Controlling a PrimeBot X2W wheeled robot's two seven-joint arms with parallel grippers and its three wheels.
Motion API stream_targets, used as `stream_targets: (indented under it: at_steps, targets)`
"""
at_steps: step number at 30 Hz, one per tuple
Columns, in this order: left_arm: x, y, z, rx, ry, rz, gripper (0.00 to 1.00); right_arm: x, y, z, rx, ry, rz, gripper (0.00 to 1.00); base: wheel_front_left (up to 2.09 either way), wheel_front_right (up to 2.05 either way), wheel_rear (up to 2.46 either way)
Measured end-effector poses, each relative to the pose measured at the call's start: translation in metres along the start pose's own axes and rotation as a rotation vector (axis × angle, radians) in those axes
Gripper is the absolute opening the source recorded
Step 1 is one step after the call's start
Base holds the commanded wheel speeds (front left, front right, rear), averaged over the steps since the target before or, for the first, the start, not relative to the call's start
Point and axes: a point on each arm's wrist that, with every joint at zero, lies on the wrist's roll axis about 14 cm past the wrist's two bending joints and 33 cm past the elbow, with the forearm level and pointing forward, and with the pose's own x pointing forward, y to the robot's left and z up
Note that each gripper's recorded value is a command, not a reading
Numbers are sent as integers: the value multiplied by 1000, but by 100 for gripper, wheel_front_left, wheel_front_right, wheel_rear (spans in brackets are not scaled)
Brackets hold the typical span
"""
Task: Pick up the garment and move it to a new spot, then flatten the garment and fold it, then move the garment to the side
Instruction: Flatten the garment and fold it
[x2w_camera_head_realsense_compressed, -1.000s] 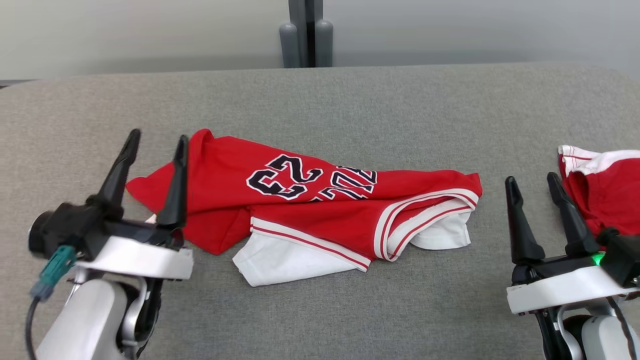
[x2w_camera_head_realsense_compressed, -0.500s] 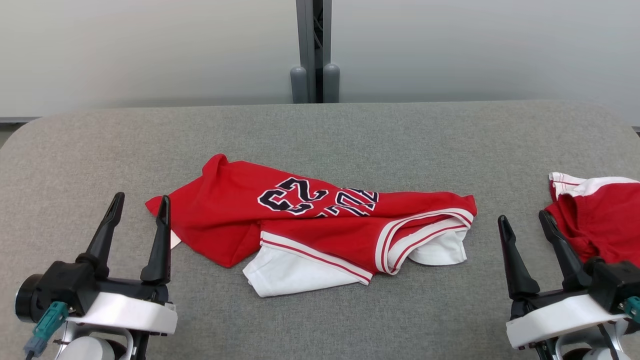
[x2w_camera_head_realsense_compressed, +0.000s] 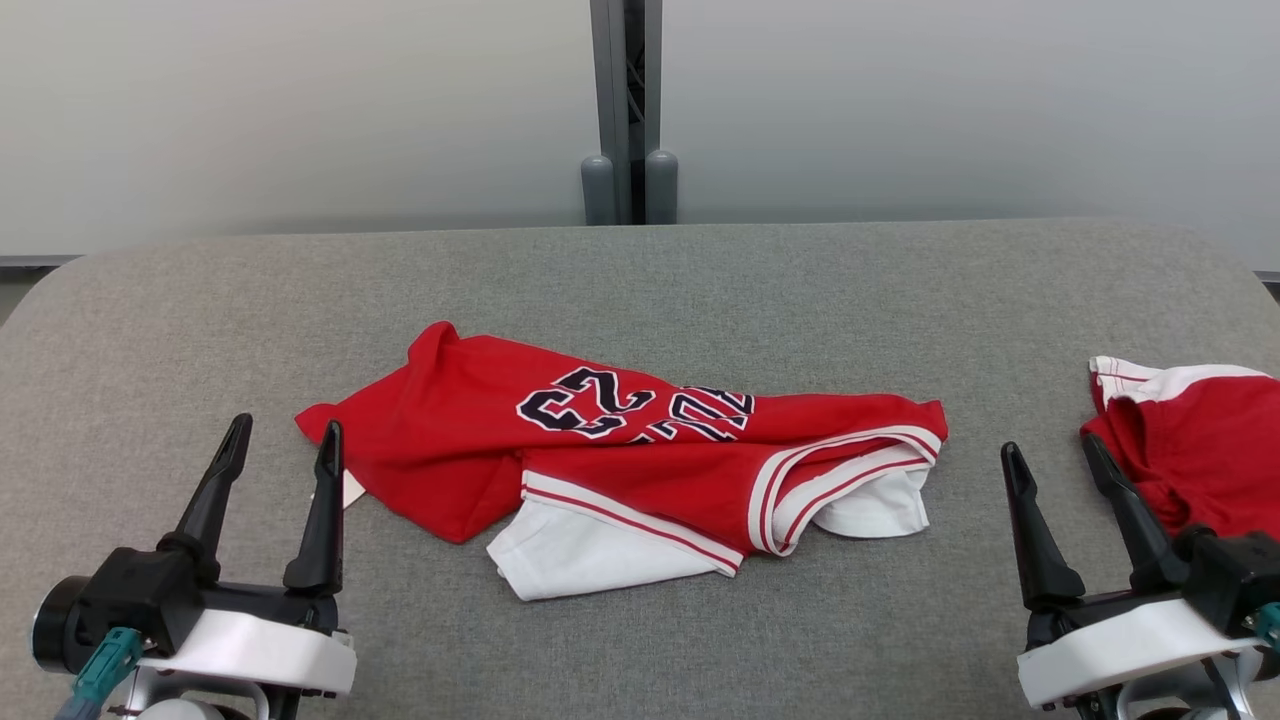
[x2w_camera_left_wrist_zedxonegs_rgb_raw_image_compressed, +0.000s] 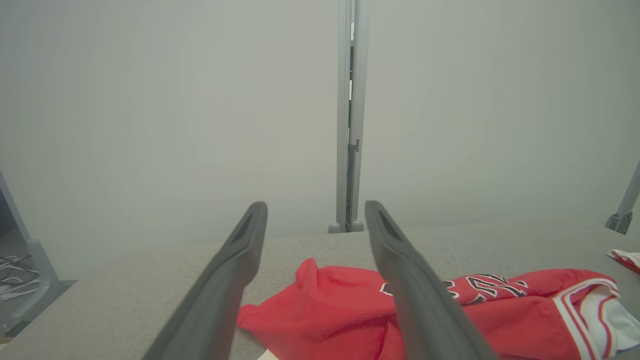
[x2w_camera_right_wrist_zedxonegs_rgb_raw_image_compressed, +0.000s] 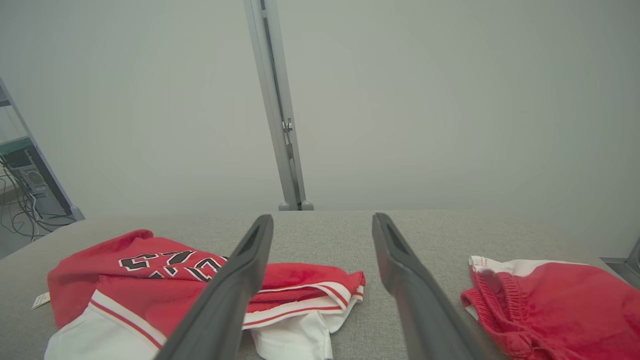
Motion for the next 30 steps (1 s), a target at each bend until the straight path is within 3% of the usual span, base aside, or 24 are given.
stream_targets:
  at_steps: [14, 20, 30]
  targets:
    - [-3, 5, -1, 0, 8, 19, 100, 8, 12, -5, -4, 16, 39, 100, 0, 0, 0]
    - [-8, 20, 2, -7, -2, 77, 100, 18, 76, -32, -28, 119, 240, 100, 0, 0, 0]
    - [-31, 60, 6, -7, -11, 227, 100, 7, 174, -124, -133, 398, 650, 100, 0, 0, 0]
